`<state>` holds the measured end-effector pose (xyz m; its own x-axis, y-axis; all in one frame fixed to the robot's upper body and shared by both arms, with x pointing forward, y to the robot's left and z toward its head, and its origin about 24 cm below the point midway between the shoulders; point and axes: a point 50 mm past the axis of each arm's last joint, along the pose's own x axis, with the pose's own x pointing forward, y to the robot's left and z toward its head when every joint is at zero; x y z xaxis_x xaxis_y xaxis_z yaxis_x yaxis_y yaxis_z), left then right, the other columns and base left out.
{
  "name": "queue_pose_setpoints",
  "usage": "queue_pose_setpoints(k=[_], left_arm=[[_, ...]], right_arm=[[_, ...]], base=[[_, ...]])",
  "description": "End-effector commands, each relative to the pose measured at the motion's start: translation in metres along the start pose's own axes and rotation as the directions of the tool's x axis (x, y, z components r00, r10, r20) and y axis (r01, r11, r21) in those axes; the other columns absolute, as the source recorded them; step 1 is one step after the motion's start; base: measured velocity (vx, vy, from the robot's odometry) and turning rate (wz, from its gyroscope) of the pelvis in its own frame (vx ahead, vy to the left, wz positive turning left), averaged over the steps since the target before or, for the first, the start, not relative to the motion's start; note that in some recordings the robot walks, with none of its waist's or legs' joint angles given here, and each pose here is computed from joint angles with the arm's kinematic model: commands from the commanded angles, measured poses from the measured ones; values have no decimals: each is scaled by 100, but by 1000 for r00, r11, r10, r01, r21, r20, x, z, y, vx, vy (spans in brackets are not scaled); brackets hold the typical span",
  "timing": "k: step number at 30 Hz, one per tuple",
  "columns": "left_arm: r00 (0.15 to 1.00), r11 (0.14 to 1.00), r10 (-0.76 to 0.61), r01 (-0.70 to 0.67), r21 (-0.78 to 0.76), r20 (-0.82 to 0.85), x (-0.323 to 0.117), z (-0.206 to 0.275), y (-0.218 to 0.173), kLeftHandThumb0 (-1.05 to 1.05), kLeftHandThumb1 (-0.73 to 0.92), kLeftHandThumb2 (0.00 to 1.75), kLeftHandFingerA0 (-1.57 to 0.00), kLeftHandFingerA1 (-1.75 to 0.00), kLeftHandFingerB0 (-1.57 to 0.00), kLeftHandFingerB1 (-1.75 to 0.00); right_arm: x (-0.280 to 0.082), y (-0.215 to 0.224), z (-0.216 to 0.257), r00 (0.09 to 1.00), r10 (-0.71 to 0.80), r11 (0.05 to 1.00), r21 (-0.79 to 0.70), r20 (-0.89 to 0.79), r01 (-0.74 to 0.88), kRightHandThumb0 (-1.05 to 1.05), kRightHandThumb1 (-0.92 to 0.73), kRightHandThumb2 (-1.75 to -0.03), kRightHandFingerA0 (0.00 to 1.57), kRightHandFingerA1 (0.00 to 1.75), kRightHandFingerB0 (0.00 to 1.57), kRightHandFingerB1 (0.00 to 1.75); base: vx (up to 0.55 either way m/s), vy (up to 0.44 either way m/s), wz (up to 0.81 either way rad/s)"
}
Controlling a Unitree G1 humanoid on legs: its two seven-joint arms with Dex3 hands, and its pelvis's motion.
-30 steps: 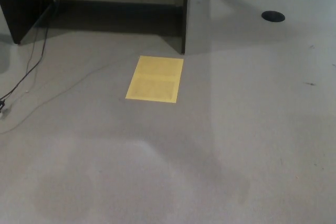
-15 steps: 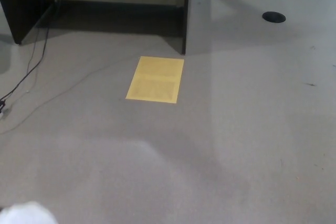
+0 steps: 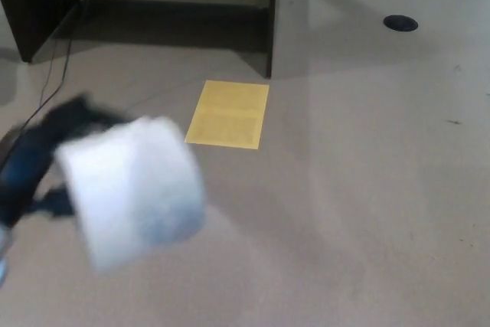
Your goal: A person is holding a toilet paper roll and the robot extends its left hand to grab the roll by inserting its thumb into the gap in the middle and brings its hand down by its side. Then it extends its arm again to hand the toilet paper roll back to the person.
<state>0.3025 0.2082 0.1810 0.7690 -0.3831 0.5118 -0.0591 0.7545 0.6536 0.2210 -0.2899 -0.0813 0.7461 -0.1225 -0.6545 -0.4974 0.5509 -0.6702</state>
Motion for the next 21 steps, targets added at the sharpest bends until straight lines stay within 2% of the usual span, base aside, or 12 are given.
queue_pose_setpoints(k=[1, 4, 5, 8, 10, 11, 15, 16, 17, 18, 20, 21], left_arm=[[985, 990, -130, 122, 76, 112, 45, 46, -10, -6, 73, 75, -72, -151, -65, -133], [969, 981, -182, 167, 102, 164, 61, 72, -24, -5, 70, 76, -76, -155, -68, -133], [960, 977, -202, 182, 114, 195, 68, 80, -27, -6, 70, 78, -75, -155, -64, -134], [942, 970, -227, 196, 142, 246, 87, 99, -34, -14, 73, 80, -76, -159, -63, -141], [932, 969, -237, 207, 133, 274, 96, 112, -40, -15, 77, 68, -73, -159, -59, -142], [925, 968, -244, 215, 130, 291, 101, 120, -44, -17, 76, 79, -77, -161, -61, -142], [907, 966, -257, 229, 122, 335, 111, 143, -58, -17, 69, 84, -73, -163, -61, -142], [903, 965, -261, 231, 126, 342, 113, 147, -61, -18, 73, 80, -72, -161, -60, -143], [892, 963, -269, 238, 130, 362, 116, 155, -67, -20, 76, 70, -78, -168, -57, -146], [882, 960, -279, 249, 127, 380, 118, 159, -72, -16, 75, 71, -76, -159, -65, -134], [870, 957, -288, 268, 108, 400, 118, 165, -77, -15, 76, 70, -71, -156, -63, -135], [868, 956, -292, 273, 105, 401, 118, 167, -80, -16, 77, 70, -70, -155, -63, -136]], right_arm=[[-1, 2, -4, 1000, 7, 1000, 2, -27, -7, -44, -54, -86, 61, 65, 41, 53], [-4, 6, -11, 999, 11, 1000, -7, -38, -11, -43, -54, -86, 62, 66, 41, 53], [-4, 6, -11, 999, 12, 1000, -16, -32, -13, -39, -68, -60, 67, 58, 48, 40], [-3, 0, -7, 1000, 4, 1000, -9, -17, -4, -39, -67, -60, 66, 58, 48, 40], [-1, -2, -5, 1000, 2, 1000, -21, -25, -3, -38, -68, -60, 67, 56, 47, 40], [-1, -1, -5, 1000, 4, 1000, -17, -26, -4, -44, -55, -86, 61, 65, 42, 53], [-1, 0, -4, 1000, 3, 1000, -10, -20, -3, -44, -55, -86, 60, 64, 41, 53], [-1, 0, -4, 1000, 4, 1000, -9, -21, -4, -38, -68, -60, 66, 54, 47, 39], [0, -1, -3, 1000, 3, 1000, -7, -20, -3, -38, -68, -60, 65, 53, 48, 40], [0, -2, -1, 1000, 0, 1000, -5, -17, 0, -38, -68, -60, 66, 54, 48, 40], [1, -3, 0, 1000, 0, 1000, -14, -14, 0, -38, -68, -60, 66, 53, 47, 40], [1, -4, 1, 1000, 0, 1000, -11, -7, 0, -43, -54, -86, 60, 65, 41, 53]], base=[[0, 0, 0], [0, 0, 0], [0, 0, 0], [0, 0, 0], [0, 0, 0], [0, 0, 0], [0, 0, 0], [0, 0, 0], [0, 0, 0], [0, 0, 0], [0, 0, 0], [0, 0, 0]])
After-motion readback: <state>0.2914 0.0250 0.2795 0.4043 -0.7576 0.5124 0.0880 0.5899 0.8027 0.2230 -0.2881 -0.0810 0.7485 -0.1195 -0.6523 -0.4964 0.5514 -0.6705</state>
